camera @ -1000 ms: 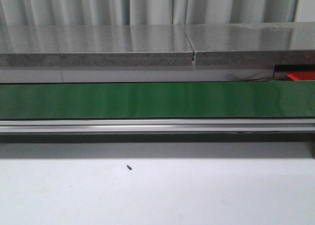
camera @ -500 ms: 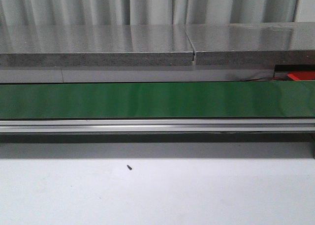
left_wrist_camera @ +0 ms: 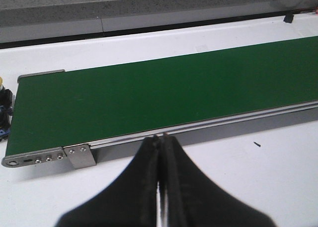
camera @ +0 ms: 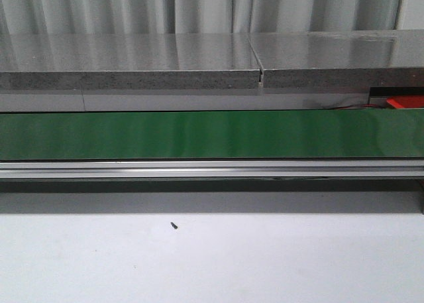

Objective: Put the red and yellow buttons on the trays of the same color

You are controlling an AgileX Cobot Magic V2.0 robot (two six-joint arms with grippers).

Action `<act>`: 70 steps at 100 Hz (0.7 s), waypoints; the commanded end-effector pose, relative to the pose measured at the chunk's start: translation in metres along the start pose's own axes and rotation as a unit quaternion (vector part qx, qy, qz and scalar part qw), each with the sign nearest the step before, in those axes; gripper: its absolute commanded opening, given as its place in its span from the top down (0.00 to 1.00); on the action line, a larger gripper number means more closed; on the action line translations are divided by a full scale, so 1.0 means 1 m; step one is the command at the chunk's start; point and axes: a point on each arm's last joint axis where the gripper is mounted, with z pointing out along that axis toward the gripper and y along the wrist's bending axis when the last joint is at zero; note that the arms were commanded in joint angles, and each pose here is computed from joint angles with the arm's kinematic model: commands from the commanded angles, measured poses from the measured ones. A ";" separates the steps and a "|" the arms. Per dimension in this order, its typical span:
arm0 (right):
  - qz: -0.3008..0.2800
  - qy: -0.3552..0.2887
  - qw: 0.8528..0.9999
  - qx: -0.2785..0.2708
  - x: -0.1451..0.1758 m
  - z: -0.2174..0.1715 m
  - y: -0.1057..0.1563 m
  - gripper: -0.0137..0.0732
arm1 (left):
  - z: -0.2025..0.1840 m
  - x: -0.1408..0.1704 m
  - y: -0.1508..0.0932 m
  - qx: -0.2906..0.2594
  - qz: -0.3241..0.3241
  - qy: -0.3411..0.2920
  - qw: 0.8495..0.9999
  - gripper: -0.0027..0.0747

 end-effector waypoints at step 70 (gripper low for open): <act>0.002 -0.044 0.999 -0.002 -0.013 -0.004 0.001 0.92 | 0.035 -0.021 0.032 -0.095 -0.031 -0.008 0.995 0.99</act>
